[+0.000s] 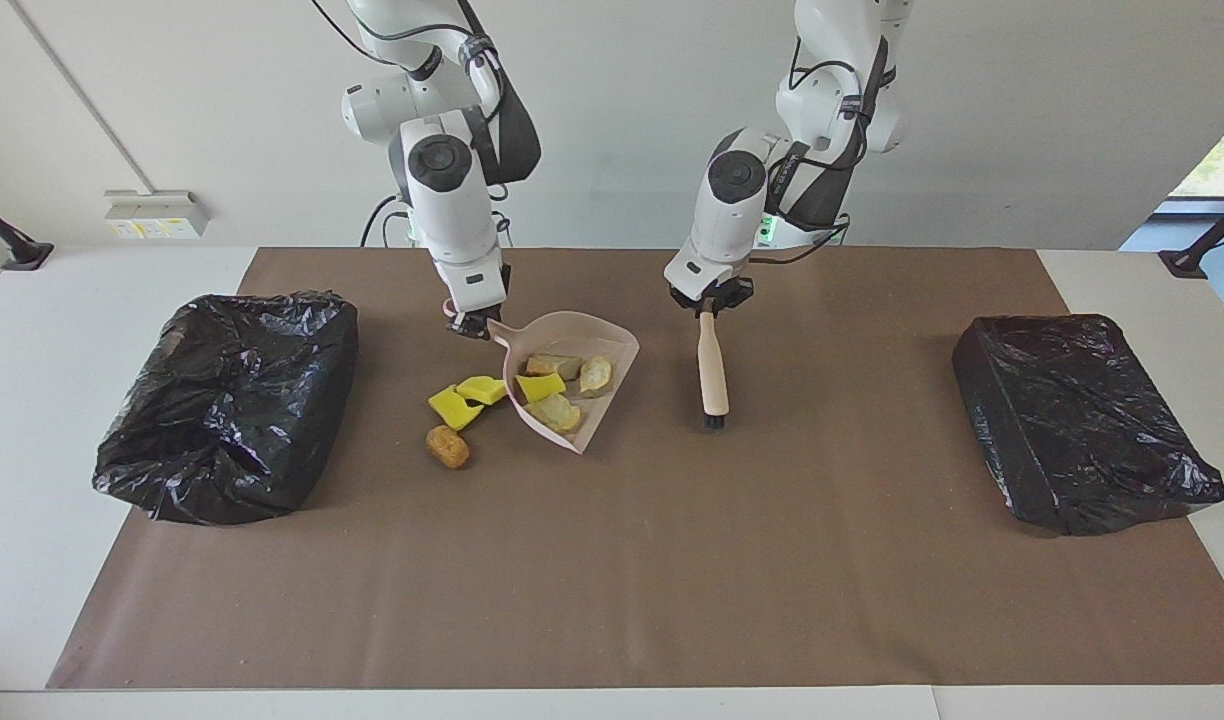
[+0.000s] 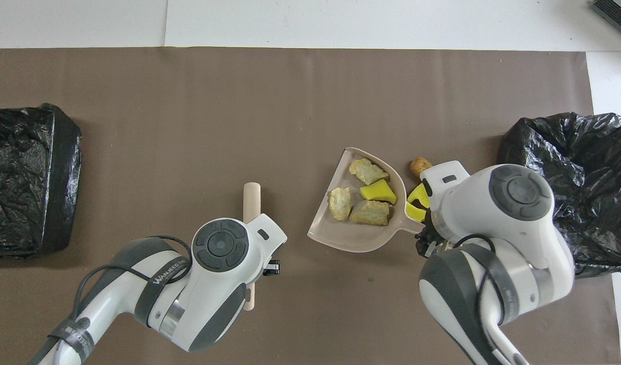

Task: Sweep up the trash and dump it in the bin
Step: 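Tip the dustpan over the black bin with the right gripper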

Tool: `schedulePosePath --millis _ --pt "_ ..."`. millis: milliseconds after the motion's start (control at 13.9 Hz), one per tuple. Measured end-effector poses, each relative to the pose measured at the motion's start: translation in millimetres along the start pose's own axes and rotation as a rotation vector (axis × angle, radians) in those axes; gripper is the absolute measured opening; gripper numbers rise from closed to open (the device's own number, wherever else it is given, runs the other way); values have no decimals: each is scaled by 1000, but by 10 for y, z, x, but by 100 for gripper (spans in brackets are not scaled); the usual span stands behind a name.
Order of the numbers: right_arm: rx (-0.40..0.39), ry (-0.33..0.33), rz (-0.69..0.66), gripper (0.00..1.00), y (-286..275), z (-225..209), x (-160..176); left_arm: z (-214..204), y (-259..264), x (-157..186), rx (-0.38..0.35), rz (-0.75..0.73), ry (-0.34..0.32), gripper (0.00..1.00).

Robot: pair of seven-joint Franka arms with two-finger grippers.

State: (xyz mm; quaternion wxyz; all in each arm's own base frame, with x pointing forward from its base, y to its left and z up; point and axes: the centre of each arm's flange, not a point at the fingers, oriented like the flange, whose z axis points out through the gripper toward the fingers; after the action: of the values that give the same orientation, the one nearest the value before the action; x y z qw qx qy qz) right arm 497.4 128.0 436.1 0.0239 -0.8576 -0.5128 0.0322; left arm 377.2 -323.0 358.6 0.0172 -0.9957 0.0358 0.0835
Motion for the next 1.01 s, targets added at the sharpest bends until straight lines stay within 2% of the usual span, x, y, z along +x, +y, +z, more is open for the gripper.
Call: schedulePosePath --millis 216,360,504,576,793,1009 --pt "-41 47 84 31 703 -620 -787 -7 443 -441 7 -68 19 26" --pt "-37 49 121 31 987 -805 -1305 33 789 -824 12 -93 22 26" --pt "-37 43 138 31 1228 -882 -1855 109 1017 -1168 -14 -96 12 26" --pt "-48 27 134 31 1340 -907 -2135 166 1080 -1323 -20 -91 10 26" --pt "-105 -87 113 31 1594 -965 -2960 379 1167 -1690 -31 -91 27 26" --pt "-178 -202 19 31 1785 -1023 -3510 531 1170 -1859 -23 -67 30 26"
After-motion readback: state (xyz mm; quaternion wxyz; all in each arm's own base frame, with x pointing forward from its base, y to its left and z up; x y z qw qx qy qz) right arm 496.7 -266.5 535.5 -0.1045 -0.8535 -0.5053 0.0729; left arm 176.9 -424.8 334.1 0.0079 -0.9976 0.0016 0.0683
